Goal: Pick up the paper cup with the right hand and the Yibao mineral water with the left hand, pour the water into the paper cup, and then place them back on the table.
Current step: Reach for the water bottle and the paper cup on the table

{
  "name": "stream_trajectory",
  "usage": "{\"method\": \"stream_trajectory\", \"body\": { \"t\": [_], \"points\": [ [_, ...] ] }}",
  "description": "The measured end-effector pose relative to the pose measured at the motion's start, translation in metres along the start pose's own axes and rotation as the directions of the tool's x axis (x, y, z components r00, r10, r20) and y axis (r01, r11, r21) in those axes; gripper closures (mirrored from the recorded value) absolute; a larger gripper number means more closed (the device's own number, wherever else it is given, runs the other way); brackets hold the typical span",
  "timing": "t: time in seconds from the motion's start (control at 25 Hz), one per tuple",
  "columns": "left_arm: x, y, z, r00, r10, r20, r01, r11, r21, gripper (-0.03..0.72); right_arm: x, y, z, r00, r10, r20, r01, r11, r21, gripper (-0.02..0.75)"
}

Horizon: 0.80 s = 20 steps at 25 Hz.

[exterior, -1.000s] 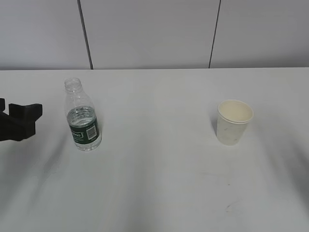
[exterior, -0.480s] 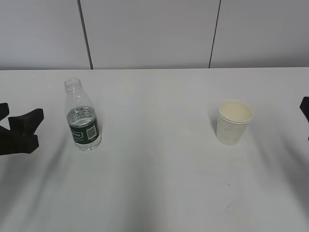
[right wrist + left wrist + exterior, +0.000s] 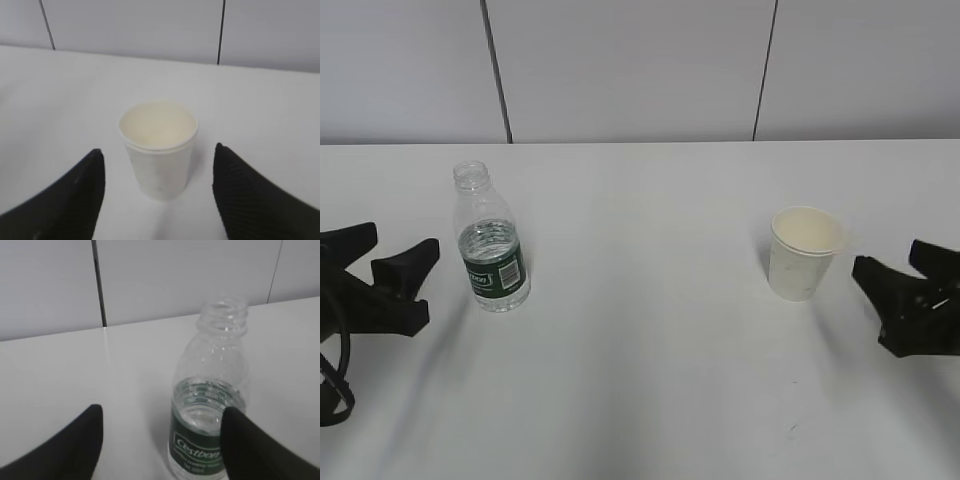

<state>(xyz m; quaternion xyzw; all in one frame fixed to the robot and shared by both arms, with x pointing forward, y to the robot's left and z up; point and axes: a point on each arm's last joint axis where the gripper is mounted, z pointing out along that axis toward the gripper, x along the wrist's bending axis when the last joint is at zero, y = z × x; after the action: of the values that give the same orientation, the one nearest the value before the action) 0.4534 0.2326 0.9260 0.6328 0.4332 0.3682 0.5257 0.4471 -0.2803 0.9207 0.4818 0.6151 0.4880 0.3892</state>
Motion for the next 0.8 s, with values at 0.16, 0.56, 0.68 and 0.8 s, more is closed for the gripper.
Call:
{"method": "stream_trajectory", "body": {
  "t": [0.16,0.56,0.68,0.8],
  "points": [
    [-0.005,-0.009,0.003,0.998,0.018,0.053,-0.02,0.999,0.04,0.24,-0.001,-0.024,0.008,1.0,0.023,0.002,-0.023,0.993,0.112,0.205],
    [-0.007,-0.022,0.005,0.996,0.021,0.084,-0.029,0.995,0.094,0.241,-0.005,-0.039,0.013,0.998,0.05,0.046,-0.057,0.984,0.168,0.205],
    [-0.007,-0.022,0.006,0.996,0.021,0.085,-0.029,0.995,0.095,0.243,-0.005,-0.038,0.013,0.998,0.049,0.048,-0.057,0.984,0.166,0.205],
    [-0.007,-0.022,0.006,0.996,0.02,0.085,-0.028,0.995,0.095,0.243,-0.004,-0.038,0.013,0.998,0.045,0.031,-0.05,0.985,0.167,0.205]
  ]
}}
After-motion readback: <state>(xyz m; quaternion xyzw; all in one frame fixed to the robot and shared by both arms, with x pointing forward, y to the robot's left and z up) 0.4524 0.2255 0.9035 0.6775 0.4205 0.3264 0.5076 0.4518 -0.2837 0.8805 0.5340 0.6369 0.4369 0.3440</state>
